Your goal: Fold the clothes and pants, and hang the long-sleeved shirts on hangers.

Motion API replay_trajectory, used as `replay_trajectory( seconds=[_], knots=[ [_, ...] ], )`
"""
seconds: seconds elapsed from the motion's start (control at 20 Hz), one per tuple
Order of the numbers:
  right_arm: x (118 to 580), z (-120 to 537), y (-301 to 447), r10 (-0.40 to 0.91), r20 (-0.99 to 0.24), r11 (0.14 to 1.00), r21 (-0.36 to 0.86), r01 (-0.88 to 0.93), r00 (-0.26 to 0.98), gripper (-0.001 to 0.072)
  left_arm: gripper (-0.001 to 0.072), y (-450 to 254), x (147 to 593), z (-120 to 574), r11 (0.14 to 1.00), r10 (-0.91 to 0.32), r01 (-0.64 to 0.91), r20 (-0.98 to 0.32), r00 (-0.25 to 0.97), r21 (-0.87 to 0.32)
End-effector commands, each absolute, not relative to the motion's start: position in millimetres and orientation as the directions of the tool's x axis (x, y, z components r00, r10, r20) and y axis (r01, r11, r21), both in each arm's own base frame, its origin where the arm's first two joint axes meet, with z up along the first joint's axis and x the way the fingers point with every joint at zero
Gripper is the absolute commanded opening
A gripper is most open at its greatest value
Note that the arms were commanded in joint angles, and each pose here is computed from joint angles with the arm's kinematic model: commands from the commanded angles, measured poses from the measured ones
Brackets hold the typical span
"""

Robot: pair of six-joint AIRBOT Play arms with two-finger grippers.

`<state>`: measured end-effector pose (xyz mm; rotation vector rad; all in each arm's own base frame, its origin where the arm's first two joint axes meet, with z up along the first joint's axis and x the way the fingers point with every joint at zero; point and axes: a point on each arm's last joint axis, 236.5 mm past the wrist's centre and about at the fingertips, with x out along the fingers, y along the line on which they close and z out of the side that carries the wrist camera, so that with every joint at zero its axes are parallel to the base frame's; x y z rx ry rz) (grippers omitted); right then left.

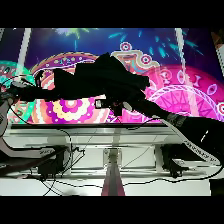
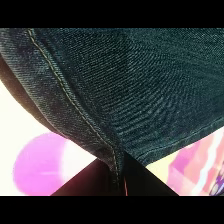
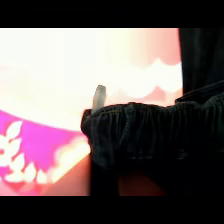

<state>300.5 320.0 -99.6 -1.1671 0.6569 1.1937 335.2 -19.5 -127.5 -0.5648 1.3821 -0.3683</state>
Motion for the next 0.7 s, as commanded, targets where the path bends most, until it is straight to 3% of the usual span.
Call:
replay_trajectory(
  seconds=[0.0, 0.05, 0.1, 0.2, 0.25, 0.4, 0.5, 0.65],
  knots=[
    [325, -84, 322, 0.351, -0.863, -0.099, -0.421, -0.901, 0.365, 0.0025, 0.0030, -23, 339, -124, 0.800, -0.572, -0.089, -0.800, 0.180, -0.593],
    [338, -72, 322, 0.354, -0.850, -0.043, -0.432, -0.901, 0.390, 0.0025, 0.0030, -22, 340, -123, 0.801, -0.571, -0.088, -0.800, 0.183, -0.592],
    [354, -56, 320, 0.361, -0.829, 0.065, -0.434, -0.898, 0.427, 0.0024, 0.0029, -19, 345, -119, 0.802, -0.567, -0.091, -0.800, 0.196, -0.591],
    [403, -10, 297, 0.356, -0.766, 0.362, -0.415, -0.835, 0.535, 0.0025, 0.0028, -8, 366, -99, 0.798, -0.547, -0.122, -0.794, 0.264, -0.590],
    [430, 19, 277, 0.347, -0.723, 0.508, -0.390, -0.768, 0.597, 0.0024, 0.0028, 2, 381, -84, 0.799, -0.528, -0.134, -0.791, 0.310, -0.586],
    [500, 116, 178, 0.248, -0.573, 0.818, -0.308, -0.486, 0.781, 0.0025, 0.0027, 46, 434, -18, 0.788, -0.435, -0.197, -0.755, 0.491, -0.583],
    [520, 169, 94, 0.126, -0.505, 0.948, -0.193, -0.254, 0.854, 0.0025, 0.0028, 78, 463, 30, 0.776, -0.360, -0.228, -0.711, 0.604, -0.588],
    [504, 202, -29, -0.073, -0.511, 0.997, -0.070, 0.043, 0.857, 0.0025, 0.0027, 105, 483, 84, 0.792, -0.302, -0.201, -0.656, 0.692, -0.577]
  ],
)
